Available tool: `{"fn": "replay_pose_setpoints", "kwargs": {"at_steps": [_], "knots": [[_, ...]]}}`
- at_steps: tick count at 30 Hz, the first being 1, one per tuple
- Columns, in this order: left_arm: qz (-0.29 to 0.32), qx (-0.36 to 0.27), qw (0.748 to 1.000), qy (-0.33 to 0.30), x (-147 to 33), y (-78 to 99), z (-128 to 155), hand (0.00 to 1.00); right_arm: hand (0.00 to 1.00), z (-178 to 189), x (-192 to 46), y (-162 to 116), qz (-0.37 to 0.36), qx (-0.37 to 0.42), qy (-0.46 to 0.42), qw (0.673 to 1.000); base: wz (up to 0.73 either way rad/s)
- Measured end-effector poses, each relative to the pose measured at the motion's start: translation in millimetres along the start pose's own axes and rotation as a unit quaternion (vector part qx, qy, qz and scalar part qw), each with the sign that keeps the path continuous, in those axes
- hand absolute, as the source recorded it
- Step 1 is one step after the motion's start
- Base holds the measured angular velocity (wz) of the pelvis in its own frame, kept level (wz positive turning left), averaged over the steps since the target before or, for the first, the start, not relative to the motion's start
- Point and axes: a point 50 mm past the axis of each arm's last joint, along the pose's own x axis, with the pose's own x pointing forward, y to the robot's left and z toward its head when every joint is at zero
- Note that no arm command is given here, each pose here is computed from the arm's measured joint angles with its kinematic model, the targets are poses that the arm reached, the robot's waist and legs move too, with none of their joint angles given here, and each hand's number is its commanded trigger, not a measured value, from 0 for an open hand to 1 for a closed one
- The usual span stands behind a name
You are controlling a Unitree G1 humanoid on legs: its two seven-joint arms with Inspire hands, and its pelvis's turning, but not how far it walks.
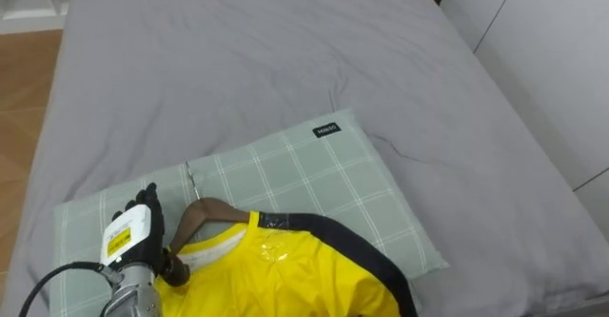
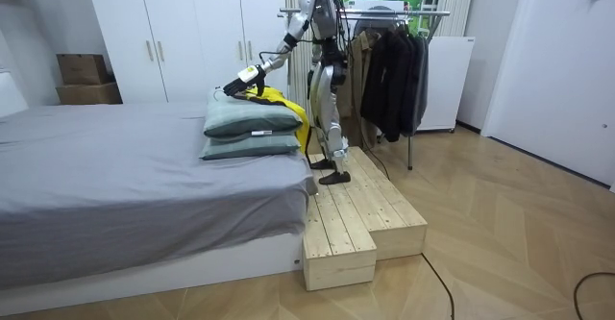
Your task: Hang clothes
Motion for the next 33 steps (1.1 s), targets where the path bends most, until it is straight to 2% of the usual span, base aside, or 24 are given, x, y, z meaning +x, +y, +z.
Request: {"fn": "replay_pose_setpoints", "kwargs": {"at_steps": [21,33], "knots": [[-0.06,0.017,0.997,0.043,-19.8,-25.3,-28.4,0.0,0.0,-8.1,-0.3,2.7,0.018,0.027,0.017,0.999,-0.02],[-0.079,0.016,0.996,0.05,-20.9,-27.3,-31.4,0.0,0.0,-9.5,-0.4,3.0,0.02,0.031,0.019,0.999,-0.02]]}}
